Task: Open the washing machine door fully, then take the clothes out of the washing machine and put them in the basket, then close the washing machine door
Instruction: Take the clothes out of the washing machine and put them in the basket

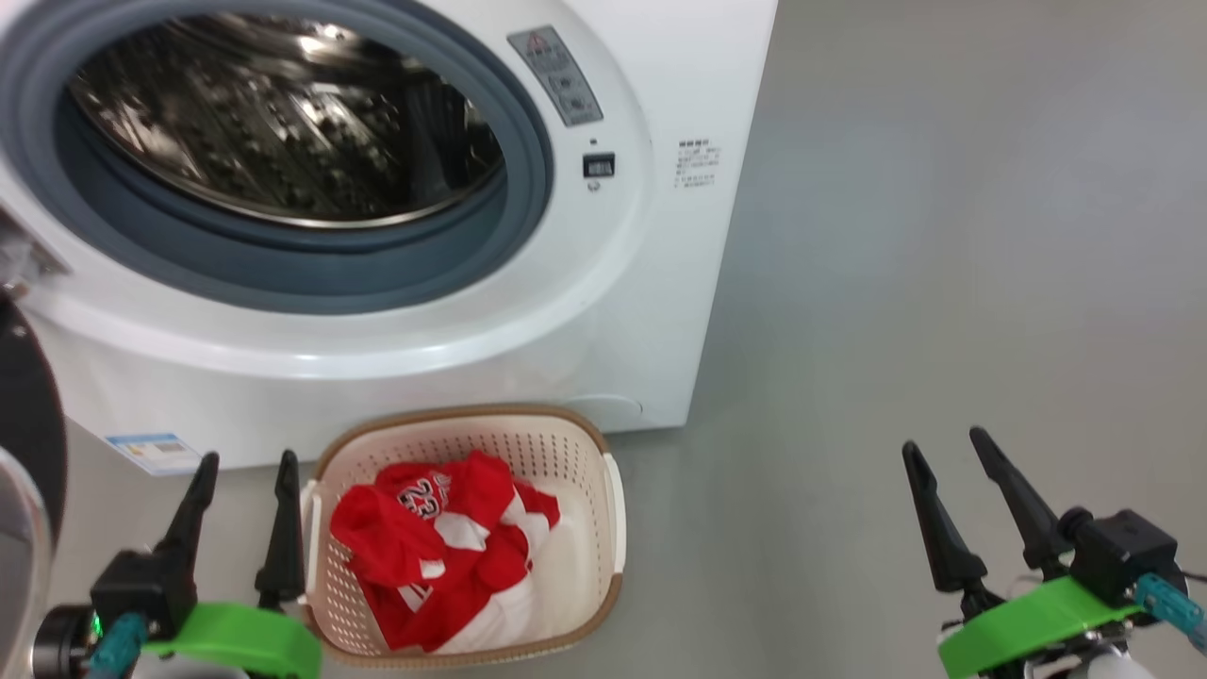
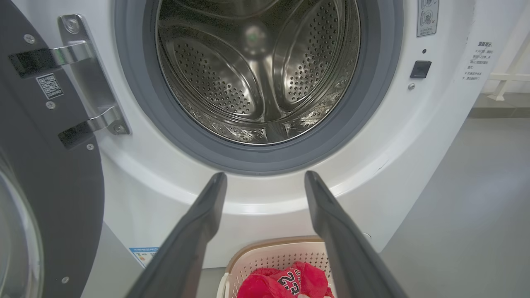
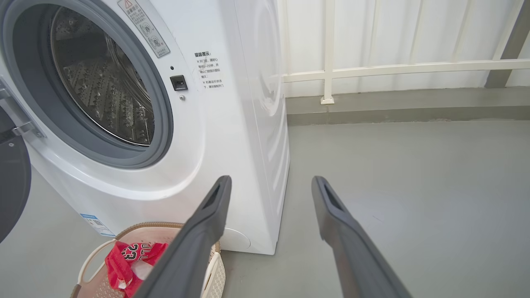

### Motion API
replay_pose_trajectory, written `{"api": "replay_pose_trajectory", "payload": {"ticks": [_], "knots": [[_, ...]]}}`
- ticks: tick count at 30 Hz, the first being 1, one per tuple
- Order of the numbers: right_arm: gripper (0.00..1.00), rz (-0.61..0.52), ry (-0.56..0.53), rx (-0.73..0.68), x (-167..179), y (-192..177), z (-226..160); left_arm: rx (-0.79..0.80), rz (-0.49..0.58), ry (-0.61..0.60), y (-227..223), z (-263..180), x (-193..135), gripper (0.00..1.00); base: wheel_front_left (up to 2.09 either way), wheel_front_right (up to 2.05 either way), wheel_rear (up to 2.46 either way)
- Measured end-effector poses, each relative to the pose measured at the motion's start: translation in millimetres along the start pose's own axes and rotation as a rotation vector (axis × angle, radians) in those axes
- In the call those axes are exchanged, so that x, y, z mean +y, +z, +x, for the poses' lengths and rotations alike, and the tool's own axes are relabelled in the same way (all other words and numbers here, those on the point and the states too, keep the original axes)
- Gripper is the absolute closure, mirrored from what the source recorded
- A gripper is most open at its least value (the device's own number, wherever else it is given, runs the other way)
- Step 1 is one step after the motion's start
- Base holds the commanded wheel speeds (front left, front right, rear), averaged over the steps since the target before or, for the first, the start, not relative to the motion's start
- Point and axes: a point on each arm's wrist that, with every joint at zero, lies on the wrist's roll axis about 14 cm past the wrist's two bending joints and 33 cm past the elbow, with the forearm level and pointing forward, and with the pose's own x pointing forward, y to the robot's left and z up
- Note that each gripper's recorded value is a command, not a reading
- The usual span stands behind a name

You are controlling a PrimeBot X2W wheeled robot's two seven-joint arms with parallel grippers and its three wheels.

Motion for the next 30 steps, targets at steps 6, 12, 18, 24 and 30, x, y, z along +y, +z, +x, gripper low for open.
{"api": "replay_pose_trajectory", "payload": {"ticks": [6, 12, 18, 24, 30], "knots": [[0.0, 0.002, 0.001, -0.017, 1.7, 5.4, -16.0, -0.069, 0.017, 0.013, 22.8, -24.7, 3.5, 0.0, 0.0, 0.0, 0.0], [0.0, 0.002, -0.008, -0.031, -0.9, 9.2, -30.5, -0.104, 0.038, 0.022, 33.3, -51.3, 4.9, 0.0, 0.0, 0.0, 0.0], [0.0, 0.004, -0.011, -0.041, -1.5, 11.4, -39.4, -0.111, 0.044, 0.046, 34.4, -71.6, 12.7, 0.0, 0.0, 0.0, 0.0], [0.0, 0.003, -0.028, -0.049, -6.8, 13.8, -42.9, -0.11, 0.047, 0.077, 33.5, -85.2, 22.8, 0.0, 0.0, 0.0, 0.0], [0.0, 0.004, -0.024, -0.052, -5.4, 14.6, -41.9, -0.115, 0.049, 0.089, 35.1, -90.4, 26.1, 0.0, 0.0, 0.0, 0.0]]}}
